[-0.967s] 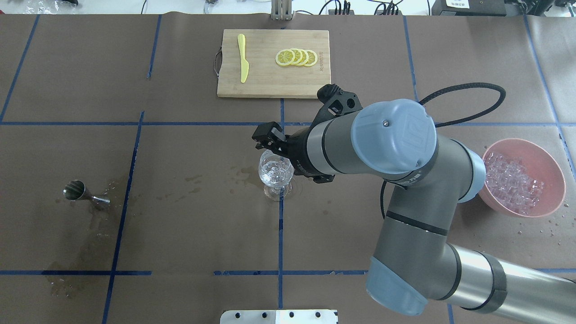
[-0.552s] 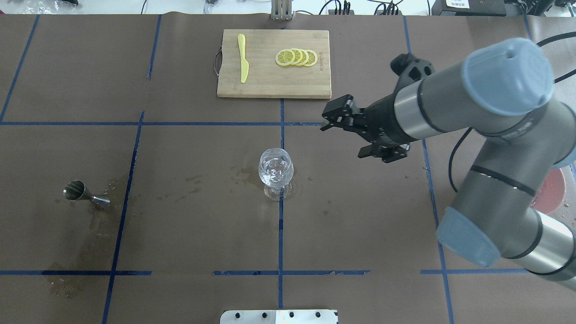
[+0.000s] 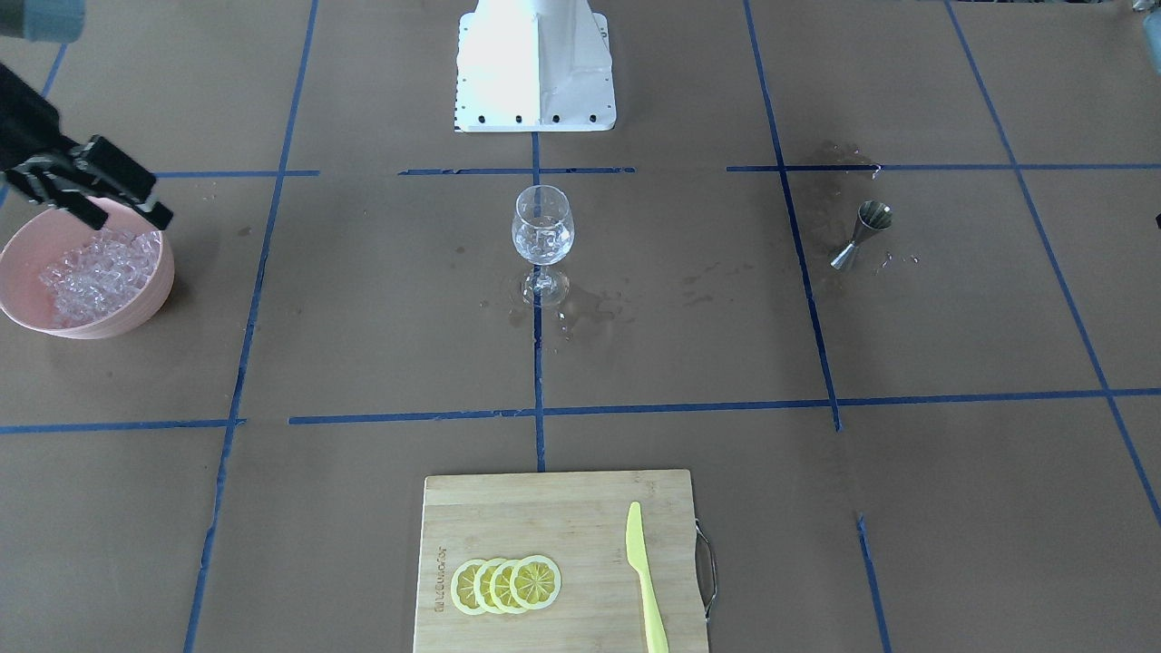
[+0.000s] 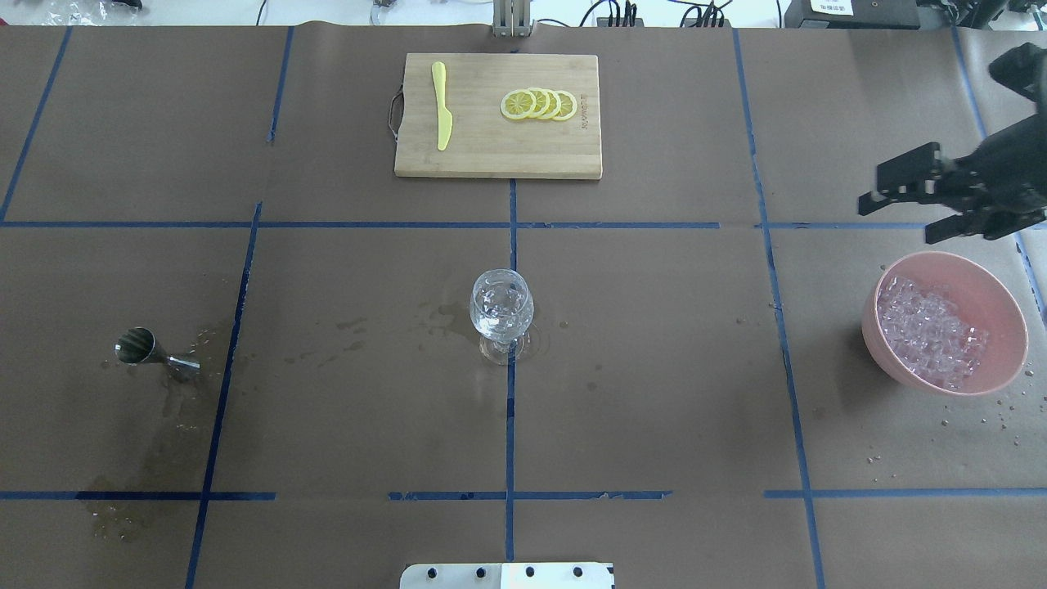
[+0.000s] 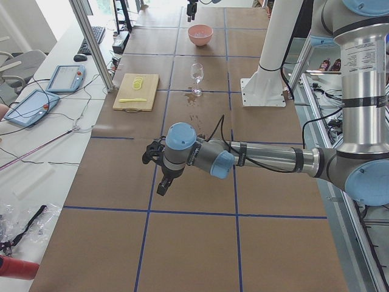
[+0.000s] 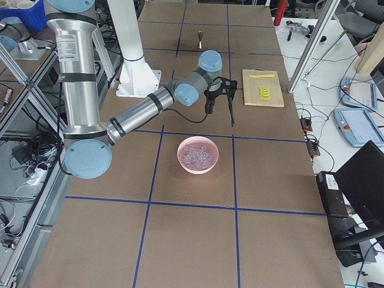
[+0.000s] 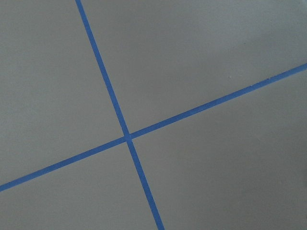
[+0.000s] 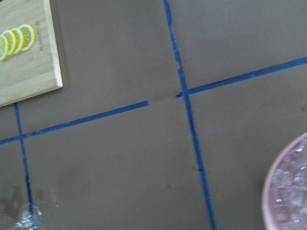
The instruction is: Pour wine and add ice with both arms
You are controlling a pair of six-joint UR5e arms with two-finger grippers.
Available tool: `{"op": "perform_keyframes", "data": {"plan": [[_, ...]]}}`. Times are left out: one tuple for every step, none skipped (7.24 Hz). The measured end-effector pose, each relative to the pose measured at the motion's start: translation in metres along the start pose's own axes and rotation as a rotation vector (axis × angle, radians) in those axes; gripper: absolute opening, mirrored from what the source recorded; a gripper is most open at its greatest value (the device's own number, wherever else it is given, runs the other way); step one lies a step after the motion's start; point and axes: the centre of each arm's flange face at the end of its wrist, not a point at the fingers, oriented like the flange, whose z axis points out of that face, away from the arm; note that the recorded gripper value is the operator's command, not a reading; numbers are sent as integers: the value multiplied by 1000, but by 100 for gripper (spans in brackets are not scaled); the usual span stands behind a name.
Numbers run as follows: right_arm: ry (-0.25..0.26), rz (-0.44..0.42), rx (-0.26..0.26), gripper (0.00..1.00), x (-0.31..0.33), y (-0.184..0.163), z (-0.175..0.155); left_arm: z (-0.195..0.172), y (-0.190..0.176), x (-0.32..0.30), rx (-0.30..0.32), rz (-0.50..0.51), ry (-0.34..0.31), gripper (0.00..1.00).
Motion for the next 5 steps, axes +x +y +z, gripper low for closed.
{"op": "perform_keyframes", "data": {"plan": [[24,-50,11,100,59,-21,-13,0,0,0,0,0,0,100],[48,-93,22,100,109,-37,-21,0,0,0,-1,0,0,100],[73,-136,29,100,154,-49,-27,1,1,-1,-2,-1,0,100],[103,-181,23,100,192,-58,-30,1,1,-1,-3,0,0,100],[149,-230,6,100,223,-64,-35,1,1,-1,-2,1,0,100]]}}
